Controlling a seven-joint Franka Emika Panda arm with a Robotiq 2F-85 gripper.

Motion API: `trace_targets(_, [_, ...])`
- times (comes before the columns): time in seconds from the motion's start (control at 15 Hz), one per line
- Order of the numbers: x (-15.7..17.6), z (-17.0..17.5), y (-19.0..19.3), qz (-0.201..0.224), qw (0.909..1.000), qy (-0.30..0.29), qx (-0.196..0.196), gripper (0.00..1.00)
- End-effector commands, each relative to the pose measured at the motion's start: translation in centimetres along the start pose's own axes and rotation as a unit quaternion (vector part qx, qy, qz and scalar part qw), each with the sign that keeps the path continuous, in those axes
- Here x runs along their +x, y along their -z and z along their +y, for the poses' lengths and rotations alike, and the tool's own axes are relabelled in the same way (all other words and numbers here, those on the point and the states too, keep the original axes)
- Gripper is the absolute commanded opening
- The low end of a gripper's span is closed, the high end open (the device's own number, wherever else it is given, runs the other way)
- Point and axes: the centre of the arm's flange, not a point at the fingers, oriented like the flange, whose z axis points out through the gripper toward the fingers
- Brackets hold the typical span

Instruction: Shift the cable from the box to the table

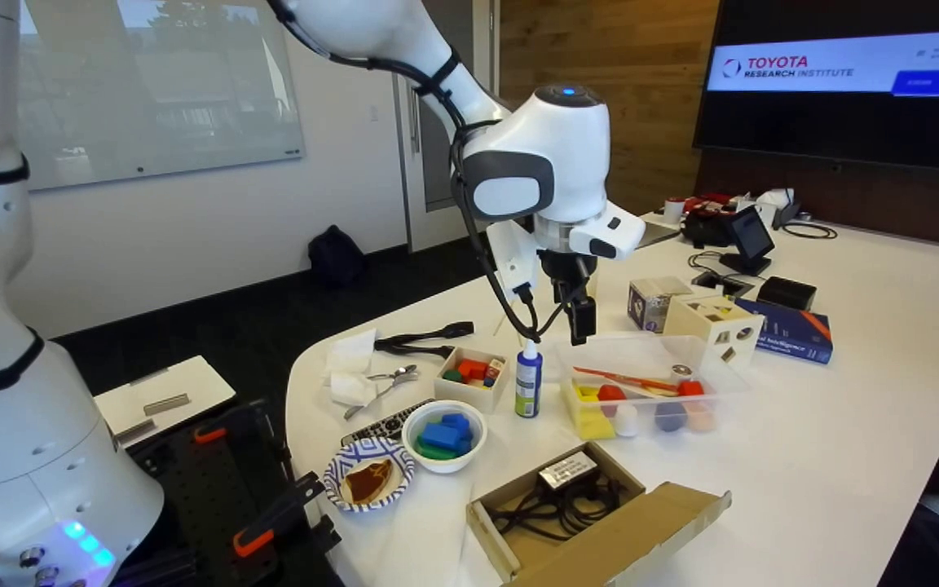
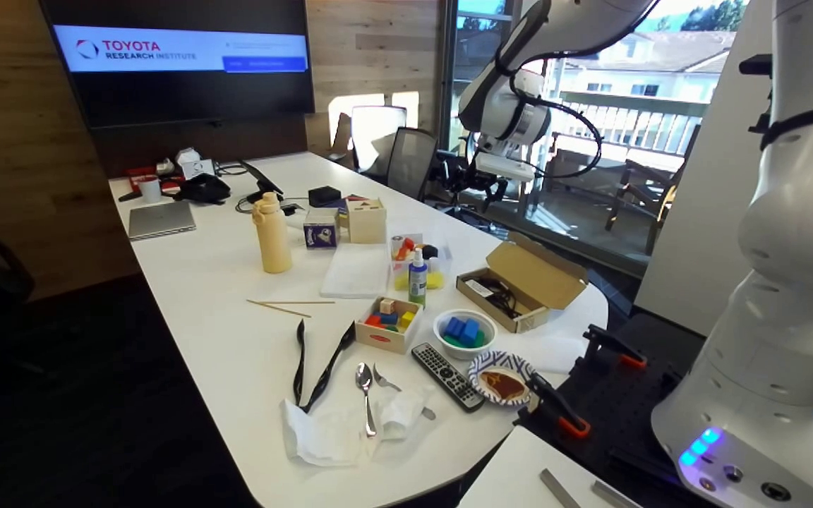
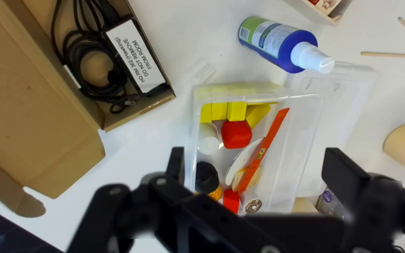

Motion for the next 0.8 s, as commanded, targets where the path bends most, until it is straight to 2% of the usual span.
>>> trace_targets(0.0, [0.1,0.0,0.1,0.001,1.0000,0.000,0.000,1.00])
trace_targets(0.13, [0.3,-0.5,0.4,0.006,0.9999,-0.008,-0.009,1.00])
trace_targets(0.33, [3.2,1.5,-3.0,-0.018,0.9969,-0.071,-0.029,1.00])
trace_targets(0.6, [5.9,4.7,-7.8,-0.030,0.9856,-0.159,-0.050,1.00])
trace_targets(0.73, [6.7,6.0,-10.2,-0.028,0.9772,-0.201,-0.061,1.00])
